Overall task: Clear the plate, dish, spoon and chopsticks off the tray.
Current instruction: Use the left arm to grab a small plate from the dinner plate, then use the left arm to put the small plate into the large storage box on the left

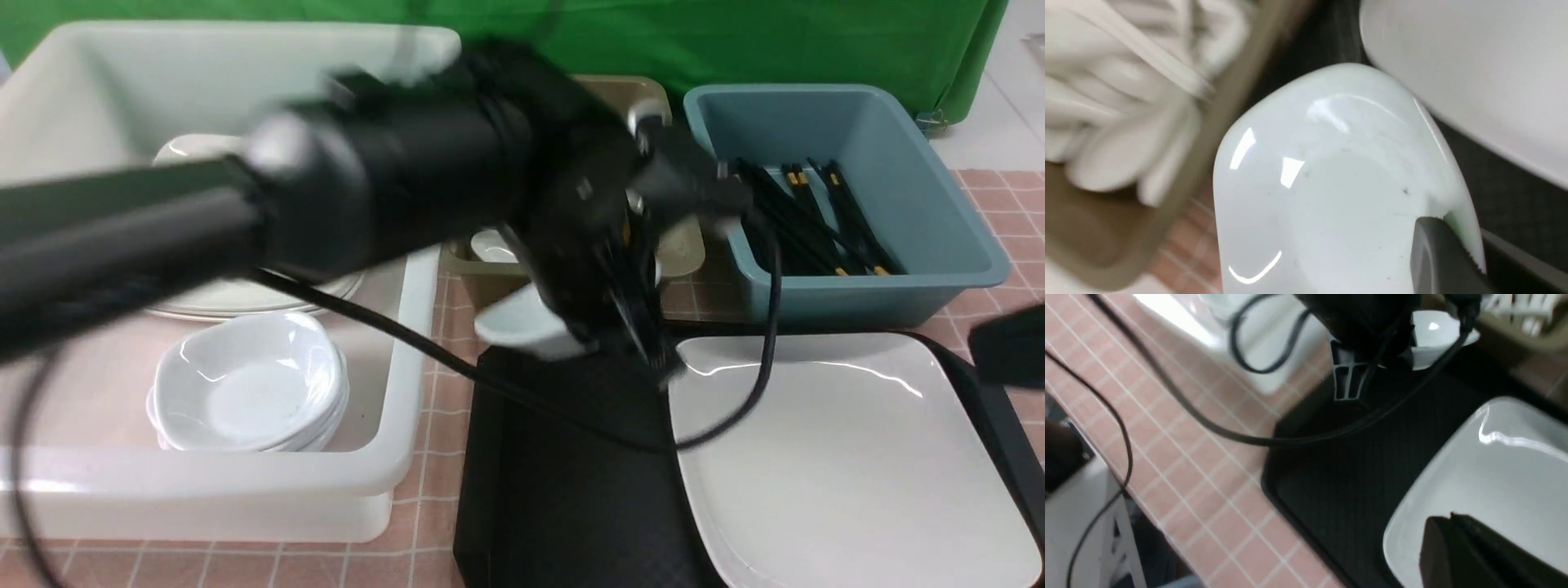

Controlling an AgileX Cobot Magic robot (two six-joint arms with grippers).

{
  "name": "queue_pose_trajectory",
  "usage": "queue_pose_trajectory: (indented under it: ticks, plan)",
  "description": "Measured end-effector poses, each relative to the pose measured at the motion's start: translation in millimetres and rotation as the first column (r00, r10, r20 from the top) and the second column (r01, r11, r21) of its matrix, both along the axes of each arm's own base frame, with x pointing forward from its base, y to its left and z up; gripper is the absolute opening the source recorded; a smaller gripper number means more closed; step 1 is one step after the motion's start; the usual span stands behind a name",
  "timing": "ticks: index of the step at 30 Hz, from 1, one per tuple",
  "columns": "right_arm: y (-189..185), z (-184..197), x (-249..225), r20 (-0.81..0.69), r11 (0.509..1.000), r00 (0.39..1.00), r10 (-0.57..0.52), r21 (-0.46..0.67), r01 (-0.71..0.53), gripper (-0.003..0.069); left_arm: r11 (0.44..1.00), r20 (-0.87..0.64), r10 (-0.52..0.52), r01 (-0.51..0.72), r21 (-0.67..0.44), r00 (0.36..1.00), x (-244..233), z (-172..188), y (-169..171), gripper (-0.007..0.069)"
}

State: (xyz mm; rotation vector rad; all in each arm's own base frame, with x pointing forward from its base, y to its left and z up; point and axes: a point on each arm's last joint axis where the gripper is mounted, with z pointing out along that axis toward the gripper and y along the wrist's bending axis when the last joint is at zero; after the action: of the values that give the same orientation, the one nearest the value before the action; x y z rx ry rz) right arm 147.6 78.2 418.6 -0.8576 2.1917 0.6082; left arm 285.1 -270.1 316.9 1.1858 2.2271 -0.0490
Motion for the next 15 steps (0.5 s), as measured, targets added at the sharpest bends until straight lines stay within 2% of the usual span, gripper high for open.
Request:
queue_pose_trajectory:
  ticks: [4,7,8,9,11,15]
  plan:
    - [15,23,10,0.020,0.991,0.995,0.094,0.096,-0.095,0.0030,0.992,0.150,0.093,-0.078,-0.100,0.984,-14,72,48,0.0009]
    - [35,28,22,0.010,0.976,0.982,0.187,0.111,-0.187,0.0030,0.973,0.168,0.221,-0.206,-0.102,0.961,-18,100,98,0.0009]
    - [38,28,23,0.011,0.973,0.980,0.201,0.112,-0.201,0.0030,0.971,0.167,0.231,-0.217,-0.098,0.959,-18,100,102,0.0009]
    - [53,28,28,0.009,0.961,0.968,0.250,0.117,-0.250,0.0030,0.955,0.150,0.295,-0.287,-0.072,0.944,-18,101,124,0.0009]
    - [72,24,35,-0.004,0.947,0.953,0.301,0.119,-0.299,0.0030,0.930,0.126,0.368,-0.365,-0.048,0.921,-15,97,149,0.0008]
    - [115,8,43,-0.056,0.907,0.909,0.414,0.116,-0.406,0.0030,0.883,0.004,0.469,-0.468,0.036,0.883,-9,56,180,0.0008]
